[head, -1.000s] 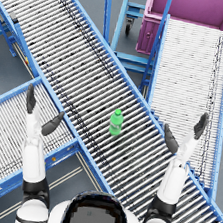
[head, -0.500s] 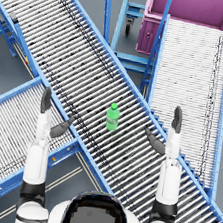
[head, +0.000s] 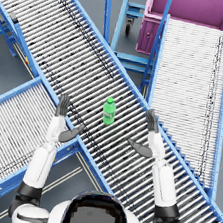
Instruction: Pick up the oil and place it on the left assembly line, put the cola on the right, and keep Sprite still
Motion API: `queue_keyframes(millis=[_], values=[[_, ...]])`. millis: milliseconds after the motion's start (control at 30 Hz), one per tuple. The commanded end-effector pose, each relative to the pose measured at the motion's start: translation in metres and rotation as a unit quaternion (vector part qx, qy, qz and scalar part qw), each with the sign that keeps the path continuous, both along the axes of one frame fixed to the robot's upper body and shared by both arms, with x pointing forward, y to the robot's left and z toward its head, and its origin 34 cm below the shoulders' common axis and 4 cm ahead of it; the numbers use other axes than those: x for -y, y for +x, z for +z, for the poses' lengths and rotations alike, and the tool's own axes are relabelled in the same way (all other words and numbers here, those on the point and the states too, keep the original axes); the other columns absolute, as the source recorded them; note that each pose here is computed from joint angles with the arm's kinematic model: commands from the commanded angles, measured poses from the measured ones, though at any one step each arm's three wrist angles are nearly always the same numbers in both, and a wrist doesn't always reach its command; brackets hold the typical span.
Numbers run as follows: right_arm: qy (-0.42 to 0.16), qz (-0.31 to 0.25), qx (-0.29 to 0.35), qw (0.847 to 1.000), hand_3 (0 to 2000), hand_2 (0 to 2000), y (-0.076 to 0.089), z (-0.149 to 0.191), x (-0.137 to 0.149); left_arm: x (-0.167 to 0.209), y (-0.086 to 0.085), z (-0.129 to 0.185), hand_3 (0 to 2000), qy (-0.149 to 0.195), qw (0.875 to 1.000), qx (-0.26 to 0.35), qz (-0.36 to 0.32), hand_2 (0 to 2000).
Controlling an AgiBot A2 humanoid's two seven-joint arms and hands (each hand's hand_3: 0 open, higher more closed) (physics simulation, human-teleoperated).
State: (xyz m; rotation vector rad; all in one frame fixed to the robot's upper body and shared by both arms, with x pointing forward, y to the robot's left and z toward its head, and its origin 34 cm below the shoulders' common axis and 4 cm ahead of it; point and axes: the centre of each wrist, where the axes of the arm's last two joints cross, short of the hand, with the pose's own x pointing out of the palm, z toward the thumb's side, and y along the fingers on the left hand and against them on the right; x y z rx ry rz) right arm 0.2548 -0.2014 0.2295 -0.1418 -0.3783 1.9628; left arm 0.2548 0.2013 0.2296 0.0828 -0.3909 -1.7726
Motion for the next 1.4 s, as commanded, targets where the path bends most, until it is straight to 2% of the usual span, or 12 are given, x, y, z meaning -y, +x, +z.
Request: queue_keyframes(millis=[33, 1400], values=[[0.0, 0.001, -0.001, 1.0, 0, 0, -0.0001, -0.0003, -0.0002, 0.0002, -0.0001, -0.0003, 0, 0.0, 1.0, -0.001, -0.001, 0], [0.0, 0.004, -0.003, 1.0, 0, 0, -0.0003, -0.0009, -0.0007, 0.0006, -0.0002, -0.001, 0, -0.001, 1.0, -0.004, -0.002, 0]])
